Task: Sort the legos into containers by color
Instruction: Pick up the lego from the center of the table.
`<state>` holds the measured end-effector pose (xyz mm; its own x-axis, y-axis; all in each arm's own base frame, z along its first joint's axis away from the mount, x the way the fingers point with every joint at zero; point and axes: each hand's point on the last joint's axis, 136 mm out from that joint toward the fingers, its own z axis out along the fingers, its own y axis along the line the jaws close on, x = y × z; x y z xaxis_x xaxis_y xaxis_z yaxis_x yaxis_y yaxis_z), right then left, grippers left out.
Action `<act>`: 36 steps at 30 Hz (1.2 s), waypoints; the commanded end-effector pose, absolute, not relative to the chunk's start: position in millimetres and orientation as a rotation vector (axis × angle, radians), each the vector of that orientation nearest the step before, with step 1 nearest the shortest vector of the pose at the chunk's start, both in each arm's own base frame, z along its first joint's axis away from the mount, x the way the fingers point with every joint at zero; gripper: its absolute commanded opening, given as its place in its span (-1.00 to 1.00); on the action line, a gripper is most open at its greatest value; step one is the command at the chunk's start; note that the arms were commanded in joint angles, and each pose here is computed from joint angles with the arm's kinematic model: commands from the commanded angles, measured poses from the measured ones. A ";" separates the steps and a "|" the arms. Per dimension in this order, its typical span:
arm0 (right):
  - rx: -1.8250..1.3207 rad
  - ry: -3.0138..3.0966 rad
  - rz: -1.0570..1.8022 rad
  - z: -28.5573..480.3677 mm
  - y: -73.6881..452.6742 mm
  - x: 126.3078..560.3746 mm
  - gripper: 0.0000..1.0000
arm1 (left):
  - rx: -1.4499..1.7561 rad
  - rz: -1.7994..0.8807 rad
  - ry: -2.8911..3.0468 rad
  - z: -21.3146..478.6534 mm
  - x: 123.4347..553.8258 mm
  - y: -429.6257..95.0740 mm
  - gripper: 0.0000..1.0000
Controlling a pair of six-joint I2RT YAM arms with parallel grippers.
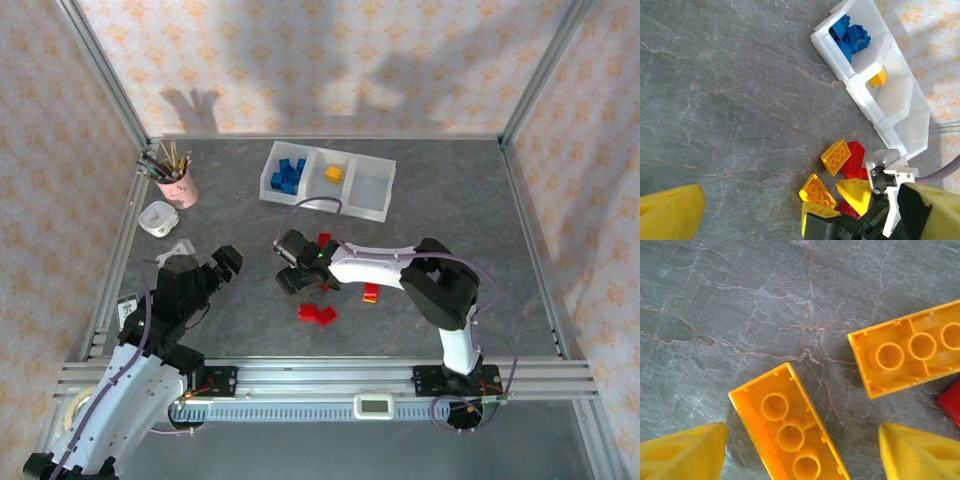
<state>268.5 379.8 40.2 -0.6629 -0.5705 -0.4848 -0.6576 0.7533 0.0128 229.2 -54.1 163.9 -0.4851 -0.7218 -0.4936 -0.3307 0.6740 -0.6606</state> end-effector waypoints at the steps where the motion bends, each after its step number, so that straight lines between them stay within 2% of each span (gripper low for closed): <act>1: -0.973 2.476 0.244 39.4 388.1 265.5 0.48 | -0.839 -0.598 2.089 156.2 226.4 -48.0 0.99; 16: -0.965 2.472 0.150 33.6 388.7 268.4 -0.10 | -0.860 -0.607 2.066 155.6 229.1 -47.1 0.99; 21: -0.950 2.461 0.169 39.7 392.8 271.1 -0.43 | -0.840 -0.624 2.051 163.8 232.2 -49.4 0.99; 25: -0.913 2.432 0.216 59.4 396.5 273.1 -0.60 | -0.819 -0.631 2.047 171.4 234.1 -51.2 0.99; 32: -0.751 2.366 0.332 119.5 402.7 293.6 -0.65 | -0.766 -0.648 2.015 196.4 244.0 -55.5 0.99; 36: -0.566 2.346 0.335 148.7 390.8 336.9 -0.64 | -0.707 -0.637 1.995 216.5 255.4 -58.7 0.99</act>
